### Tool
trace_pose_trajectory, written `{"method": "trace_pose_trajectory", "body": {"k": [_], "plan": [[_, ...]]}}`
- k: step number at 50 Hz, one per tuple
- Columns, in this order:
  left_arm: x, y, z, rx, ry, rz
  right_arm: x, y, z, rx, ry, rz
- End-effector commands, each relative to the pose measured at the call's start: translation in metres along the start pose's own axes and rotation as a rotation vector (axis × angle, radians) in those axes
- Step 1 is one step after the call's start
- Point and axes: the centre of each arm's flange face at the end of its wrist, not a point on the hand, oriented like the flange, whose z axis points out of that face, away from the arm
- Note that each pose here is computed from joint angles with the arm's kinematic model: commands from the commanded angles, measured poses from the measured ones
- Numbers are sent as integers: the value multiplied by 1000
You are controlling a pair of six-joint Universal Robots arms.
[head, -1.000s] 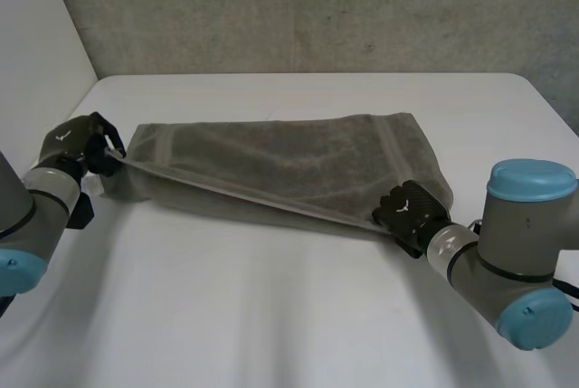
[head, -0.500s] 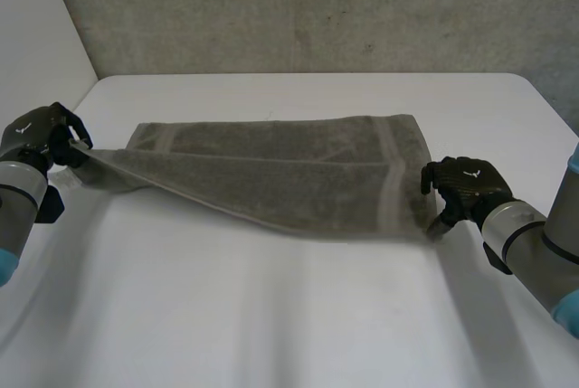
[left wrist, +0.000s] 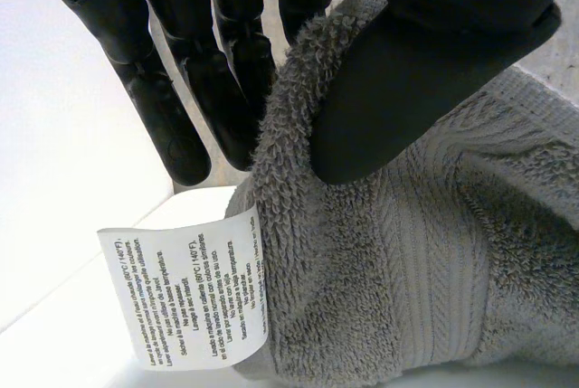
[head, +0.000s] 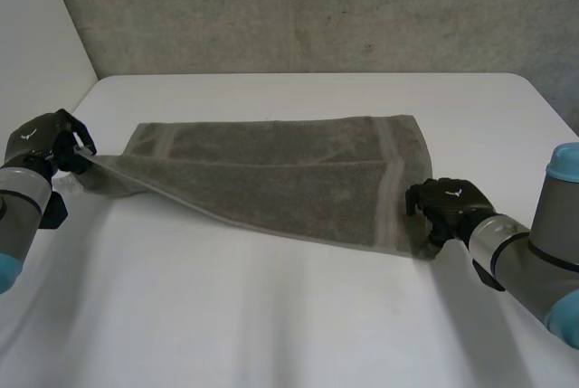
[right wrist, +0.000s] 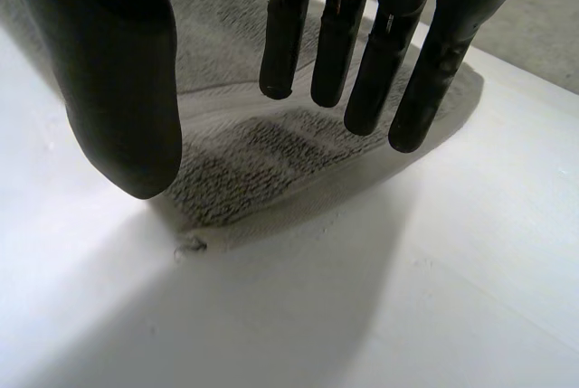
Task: Fold the laundry
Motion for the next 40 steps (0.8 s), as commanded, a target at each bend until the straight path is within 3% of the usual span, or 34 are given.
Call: {"method": "trace_pose_trajectory", "body": {"k": [1, 40], "plan": [[0, 1, 0, -3, -1, 1, -6, 12, 0, -49, -19, -173], [1, 3, 0, -3, 6, 2, 0, 16, 23, 19, 35, -203]]}}
